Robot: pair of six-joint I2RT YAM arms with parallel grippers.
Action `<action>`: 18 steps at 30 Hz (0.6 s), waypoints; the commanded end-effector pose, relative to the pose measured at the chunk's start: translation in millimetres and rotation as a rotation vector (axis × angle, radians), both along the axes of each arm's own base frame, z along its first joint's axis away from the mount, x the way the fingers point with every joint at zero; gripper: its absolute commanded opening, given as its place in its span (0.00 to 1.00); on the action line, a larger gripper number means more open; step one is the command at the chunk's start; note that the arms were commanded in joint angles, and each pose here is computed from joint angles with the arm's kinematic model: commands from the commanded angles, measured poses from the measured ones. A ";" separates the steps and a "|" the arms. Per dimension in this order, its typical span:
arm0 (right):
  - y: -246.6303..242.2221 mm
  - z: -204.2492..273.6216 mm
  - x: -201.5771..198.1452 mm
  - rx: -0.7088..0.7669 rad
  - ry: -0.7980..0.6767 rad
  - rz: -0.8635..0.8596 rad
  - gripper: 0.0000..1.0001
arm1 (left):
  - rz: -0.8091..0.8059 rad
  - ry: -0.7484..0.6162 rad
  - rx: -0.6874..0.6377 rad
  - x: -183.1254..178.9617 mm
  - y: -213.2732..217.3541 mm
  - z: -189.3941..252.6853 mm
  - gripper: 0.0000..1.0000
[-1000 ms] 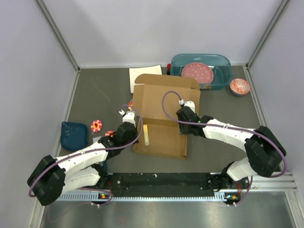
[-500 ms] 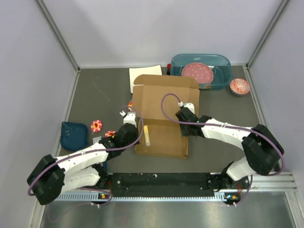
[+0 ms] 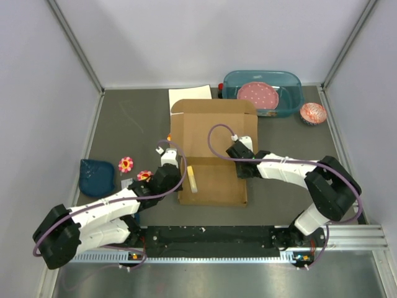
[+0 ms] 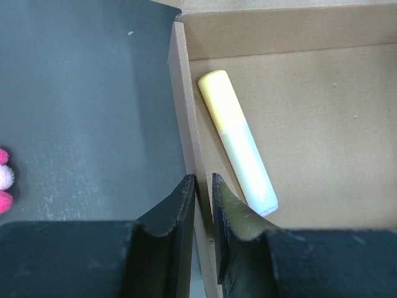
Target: Fold the paper box
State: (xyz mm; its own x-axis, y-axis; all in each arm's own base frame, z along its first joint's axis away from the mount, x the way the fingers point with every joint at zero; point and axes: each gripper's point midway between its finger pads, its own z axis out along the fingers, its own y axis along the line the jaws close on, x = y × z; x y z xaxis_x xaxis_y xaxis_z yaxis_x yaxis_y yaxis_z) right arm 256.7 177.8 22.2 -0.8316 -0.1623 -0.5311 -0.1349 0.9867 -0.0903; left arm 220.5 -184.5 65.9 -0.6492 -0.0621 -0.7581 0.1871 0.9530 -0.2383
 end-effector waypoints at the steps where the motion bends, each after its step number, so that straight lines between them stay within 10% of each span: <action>1: -3.4 -2.9 8.3 -0.056 -0.022 -0.007 0.08 | 0.016 -0.060 -0.080 8.1 -10.1 24.7 0.21; 15: -27.0 -5.7 7.8 -0.152 -0.046 -0.061 0.00 | 0.023 -0.049 -0.086 5.3 -13.3 18.4 0.20; 18: -20.3 0.9 9.6 -0.118 -0.053 -0.059 0.19 | 0.026 -0.049 -0.085 5.8 -13.1 18.3 0.20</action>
